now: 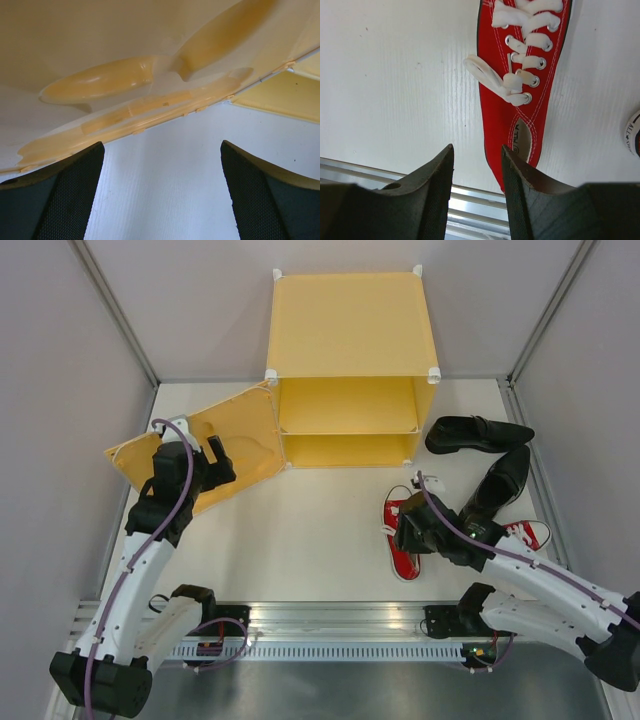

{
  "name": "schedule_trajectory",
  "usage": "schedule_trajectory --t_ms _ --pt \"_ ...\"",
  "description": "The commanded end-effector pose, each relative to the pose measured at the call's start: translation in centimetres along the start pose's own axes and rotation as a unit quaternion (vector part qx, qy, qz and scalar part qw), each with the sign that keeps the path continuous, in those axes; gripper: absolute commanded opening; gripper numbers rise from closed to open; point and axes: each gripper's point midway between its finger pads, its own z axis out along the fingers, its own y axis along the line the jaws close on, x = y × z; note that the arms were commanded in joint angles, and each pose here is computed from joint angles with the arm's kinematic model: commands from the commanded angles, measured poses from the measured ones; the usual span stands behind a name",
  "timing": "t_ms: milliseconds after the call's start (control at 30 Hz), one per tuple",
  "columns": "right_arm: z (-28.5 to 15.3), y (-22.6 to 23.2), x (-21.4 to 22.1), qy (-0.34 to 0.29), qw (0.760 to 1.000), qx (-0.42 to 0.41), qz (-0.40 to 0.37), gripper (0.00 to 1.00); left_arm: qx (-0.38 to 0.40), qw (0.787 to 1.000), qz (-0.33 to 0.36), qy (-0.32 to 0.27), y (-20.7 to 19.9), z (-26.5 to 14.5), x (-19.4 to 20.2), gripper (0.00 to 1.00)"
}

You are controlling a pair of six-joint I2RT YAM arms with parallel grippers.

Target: Place and organize the shoes in the shoe cabinet

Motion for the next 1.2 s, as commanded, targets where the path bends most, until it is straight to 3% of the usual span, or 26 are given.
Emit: schedule_trajectory --t_ms 0,300,700,867,1167 --pt "0.7 0.0 2.2 0.039 0.999 0.003 0.012 0.48 -0.010 1.000 0.012 -0.022 0.4 -0.4 -1.0 1.00" --pt "2.4 -3.6 6.6 0.087 0.995 0.052 0.015 0.51 -0.004 1.000 0.012 -0.017 0.2 -0.2 -0.8 1.00" --pt "2.3 -2.0 9.7 0.173 0.985 0.004 -0.018 0.48 -0.005 1.000 0.015 -0.014 0.2 -0.2 -0.6 1.00" --pt "1.4 -0.8 9.4 0.169 0.985 -0.006 -0.038 0.38 -0.005 1.000 0.015 -0.013 0.3 -0.1 -0.6 1.00" --pt "1.1 -3.1 10.9 0.178 0.981 0.043 -0.059 0.41 -0.005 1.000 0.015 -0.014 0.2 -0.2 -0.6 1.00"
